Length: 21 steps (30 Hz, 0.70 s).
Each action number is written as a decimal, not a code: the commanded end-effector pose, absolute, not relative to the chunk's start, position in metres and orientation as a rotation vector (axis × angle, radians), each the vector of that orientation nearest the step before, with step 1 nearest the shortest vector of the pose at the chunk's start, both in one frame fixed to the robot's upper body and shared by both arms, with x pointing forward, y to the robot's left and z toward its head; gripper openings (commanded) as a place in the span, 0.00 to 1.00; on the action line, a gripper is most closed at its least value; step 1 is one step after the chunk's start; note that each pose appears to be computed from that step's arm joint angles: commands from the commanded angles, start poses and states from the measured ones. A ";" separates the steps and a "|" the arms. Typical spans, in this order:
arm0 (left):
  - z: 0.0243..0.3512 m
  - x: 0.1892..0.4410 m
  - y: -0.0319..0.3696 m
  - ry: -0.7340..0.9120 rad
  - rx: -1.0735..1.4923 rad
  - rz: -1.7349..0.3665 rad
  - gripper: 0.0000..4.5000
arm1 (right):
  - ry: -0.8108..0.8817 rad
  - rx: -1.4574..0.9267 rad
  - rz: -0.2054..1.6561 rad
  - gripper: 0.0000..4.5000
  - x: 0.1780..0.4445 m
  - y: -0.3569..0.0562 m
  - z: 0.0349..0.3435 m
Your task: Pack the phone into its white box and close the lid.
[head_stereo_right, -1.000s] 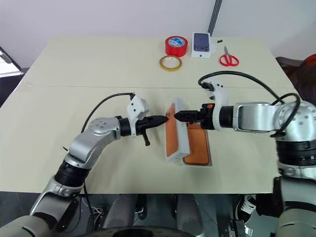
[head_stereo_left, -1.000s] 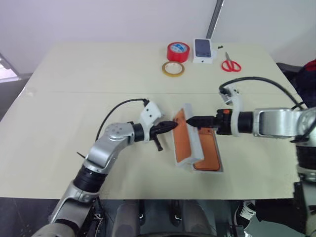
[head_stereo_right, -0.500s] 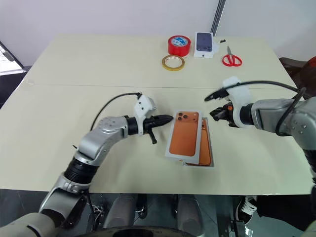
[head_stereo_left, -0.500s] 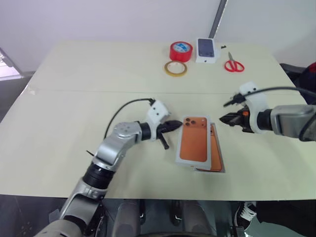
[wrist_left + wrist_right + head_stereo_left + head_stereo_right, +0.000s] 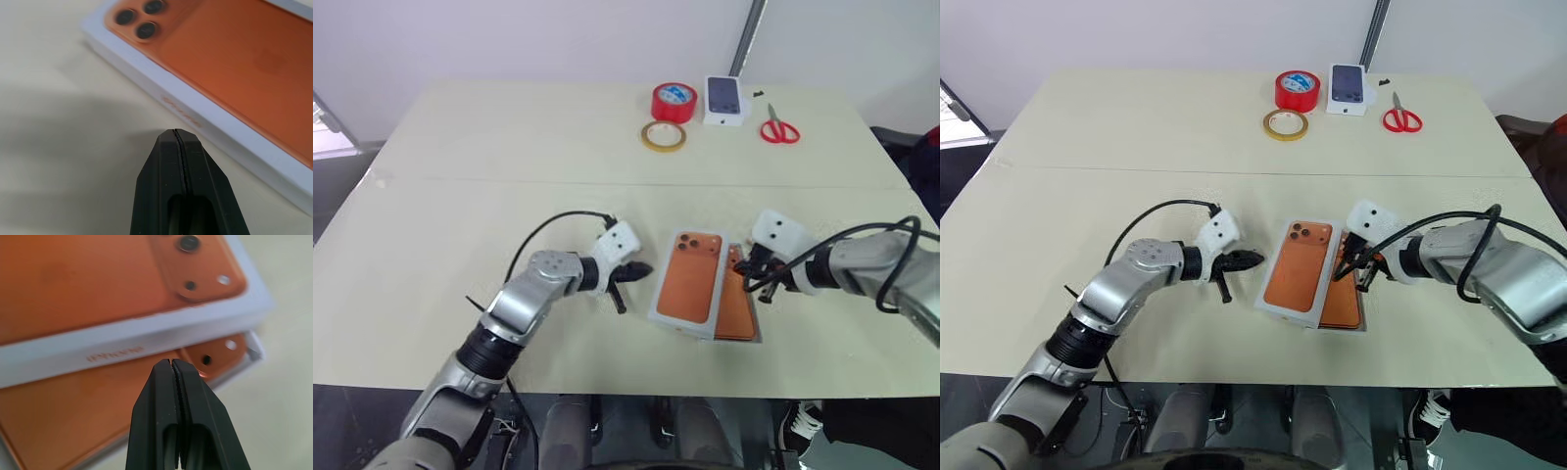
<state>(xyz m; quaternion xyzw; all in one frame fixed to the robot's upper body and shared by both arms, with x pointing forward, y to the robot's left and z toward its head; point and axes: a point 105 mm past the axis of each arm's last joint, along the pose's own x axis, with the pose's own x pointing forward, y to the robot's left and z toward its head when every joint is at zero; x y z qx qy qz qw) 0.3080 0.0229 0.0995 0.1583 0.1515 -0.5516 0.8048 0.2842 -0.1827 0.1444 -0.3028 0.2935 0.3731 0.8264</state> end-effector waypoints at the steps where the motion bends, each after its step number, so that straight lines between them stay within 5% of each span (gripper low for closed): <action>1: 0.108 0.306 0.012 0.288 0.373 -1.228 0.00 | 0.574 -0.681 0.822 0.01 0.280 -0.173 0.153; 21: 0.130 0.285 -0.034 0.213 0.293 -1.421 0.00 | 0.639 -0.685 0.790 0.01 0.268 -0.195 0.153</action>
